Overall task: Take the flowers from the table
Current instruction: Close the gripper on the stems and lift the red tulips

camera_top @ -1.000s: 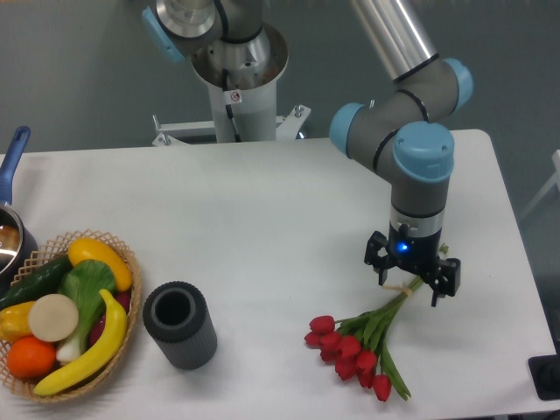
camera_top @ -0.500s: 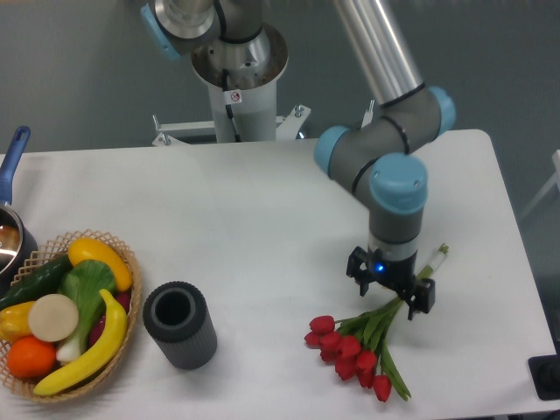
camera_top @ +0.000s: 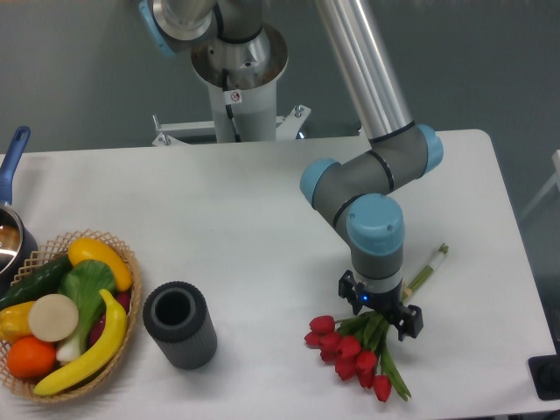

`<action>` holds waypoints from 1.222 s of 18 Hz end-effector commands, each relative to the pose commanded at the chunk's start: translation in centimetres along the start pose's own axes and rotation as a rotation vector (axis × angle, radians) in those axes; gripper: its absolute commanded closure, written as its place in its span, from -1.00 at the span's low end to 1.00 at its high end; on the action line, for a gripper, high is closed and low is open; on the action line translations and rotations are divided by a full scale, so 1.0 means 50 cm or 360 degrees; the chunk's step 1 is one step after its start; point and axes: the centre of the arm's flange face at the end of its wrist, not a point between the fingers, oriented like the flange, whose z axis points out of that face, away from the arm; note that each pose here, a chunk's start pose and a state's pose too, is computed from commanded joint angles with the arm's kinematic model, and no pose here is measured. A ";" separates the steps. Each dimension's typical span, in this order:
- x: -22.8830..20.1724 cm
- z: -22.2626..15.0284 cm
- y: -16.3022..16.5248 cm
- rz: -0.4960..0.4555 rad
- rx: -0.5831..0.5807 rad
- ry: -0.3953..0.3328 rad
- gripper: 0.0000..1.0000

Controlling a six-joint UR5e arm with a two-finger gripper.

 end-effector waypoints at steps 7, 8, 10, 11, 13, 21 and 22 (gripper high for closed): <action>0.000 -0.009 0.000 0.0004 -0.0088 -0.0046 0.92; -0.002 -0.019 0.000 0.0000 -0.0082 -0.0054 1.00; -0.004 -0.033 -0.002 -0.0001 -0.0066 -0.0063 1.00; -0.003 -0.036 0.000 -0.0005 -0.0063 -0.0059 1.00; -0.003 -0.054 0.004 -0.0011 -0.0056 -0.0039 1.00; -0.046 -0.167 0.064 -0.0054 -0.0073 -0.0062 1.00; -0.059 -0.180 0.076 -0.0064 -0.0077 -0.0044 1.00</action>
